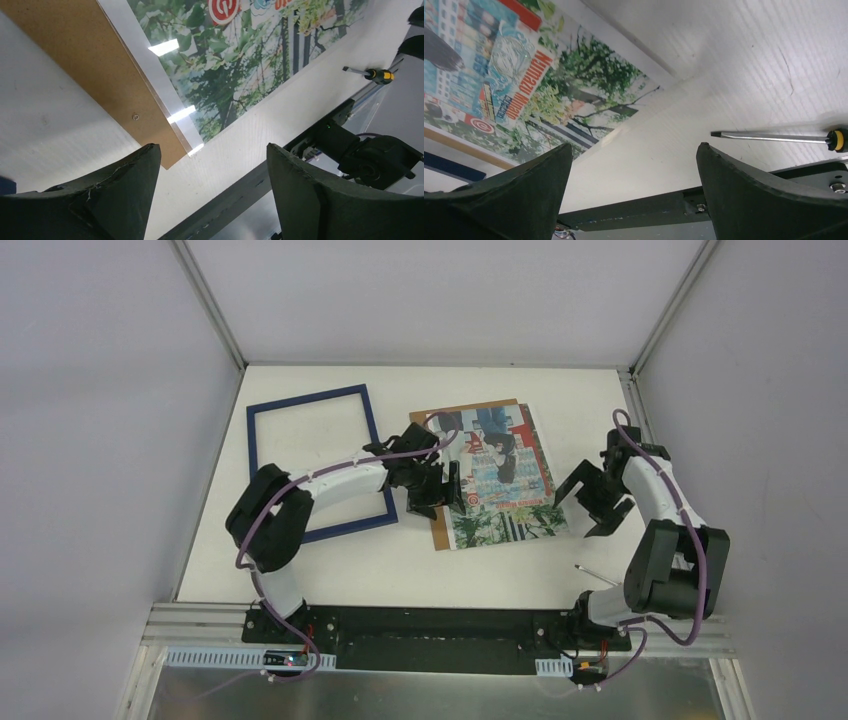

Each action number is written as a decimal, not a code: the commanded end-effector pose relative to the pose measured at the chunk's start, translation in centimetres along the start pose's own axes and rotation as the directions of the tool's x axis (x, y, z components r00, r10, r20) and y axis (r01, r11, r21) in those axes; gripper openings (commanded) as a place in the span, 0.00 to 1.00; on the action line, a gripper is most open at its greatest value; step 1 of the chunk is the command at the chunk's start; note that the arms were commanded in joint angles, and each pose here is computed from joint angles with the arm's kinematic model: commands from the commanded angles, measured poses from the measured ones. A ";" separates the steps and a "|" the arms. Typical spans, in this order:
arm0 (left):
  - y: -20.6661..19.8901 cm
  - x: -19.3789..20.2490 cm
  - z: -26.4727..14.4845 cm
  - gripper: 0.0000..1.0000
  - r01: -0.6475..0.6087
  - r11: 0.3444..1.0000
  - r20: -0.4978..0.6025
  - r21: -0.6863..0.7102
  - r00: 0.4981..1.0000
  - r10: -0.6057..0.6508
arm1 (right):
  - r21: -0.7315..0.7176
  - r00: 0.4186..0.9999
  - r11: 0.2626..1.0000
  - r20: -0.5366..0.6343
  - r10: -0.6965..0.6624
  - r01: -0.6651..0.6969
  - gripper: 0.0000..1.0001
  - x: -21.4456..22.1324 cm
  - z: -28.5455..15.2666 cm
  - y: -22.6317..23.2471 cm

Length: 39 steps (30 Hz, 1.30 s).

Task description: Take the photo out of the frame

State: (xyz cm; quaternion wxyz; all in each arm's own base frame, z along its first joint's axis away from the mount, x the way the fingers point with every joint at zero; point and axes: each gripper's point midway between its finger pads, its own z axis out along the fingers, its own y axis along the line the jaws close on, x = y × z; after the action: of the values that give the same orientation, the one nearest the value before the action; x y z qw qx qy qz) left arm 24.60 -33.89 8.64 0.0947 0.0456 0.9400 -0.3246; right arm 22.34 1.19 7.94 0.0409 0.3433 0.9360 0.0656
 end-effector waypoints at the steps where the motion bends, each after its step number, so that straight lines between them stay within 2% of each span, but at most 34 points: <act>1: -0.5 -0.3 1.2 0.78 0.033 0.999 -0.036 0.018 0.999 -0.032 | 0.011 0.998 0.999 0.036 0.048 -0.048 0.98 -2.4 0.2 0.2; 8: 0.6 -0.4 2.5 0.79 0.045 0.999 -0.054 -0.030 0.997 -0.047 | -0.080 0.987 0.984 -0.025 0.160 -0.161 0.88 -3.4 1.8 0.7; 14: 1.1 -0.5 3.0 0.78 0.045 0.997 -0.060 -0.055 0.997 -0.048 | -0.061 0.982 0.980 -0.052 0.184 -0.187 0.81 -3.1 3.3 0.2; 17: 2.0 -0.1 3.4 0.78 0.052 0.995 -0.071 -0.087 0.996 -0.059 | -0.049 0.977 0.977 -0.056 0.206 -0.209 0.81 -3.1 3.6 -0.2; 22: 3.0 0.6 3.8 0.78 0.070 0.991 -0.091 -0.112 0.993 -0.081 | -0.050 0.962 0.965 -0.101 0.252 -0.258 0.88 -3.0 4.3 -0.5; 30: 2.9 0.7 3.7 0.78 0.067 0.992 -0.094 -0.108 0.993 -0.077 | -0.082 0.945 0.952 -0.171 0.278 -0.295 0.93 -2.7 5.2 0.4; 39: 1.3 -0.8 1.3 0.78 -0.022 0.994 -0.048 -0.104 0.999 0.018 | -0.175 0.927 0.921 -0.212 0.309 -0.347 0.92 -2.0 4.2 2.2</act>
State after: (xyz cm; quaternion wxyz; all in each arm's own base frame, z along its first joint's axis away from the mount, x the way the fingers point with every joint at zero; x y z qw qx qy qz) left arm 25.11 -34.49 4.93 0.0476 0.0334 0.9549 -0.2912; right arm 25.61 0.75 3.01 -0.0226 0.4683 0.8684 0.1614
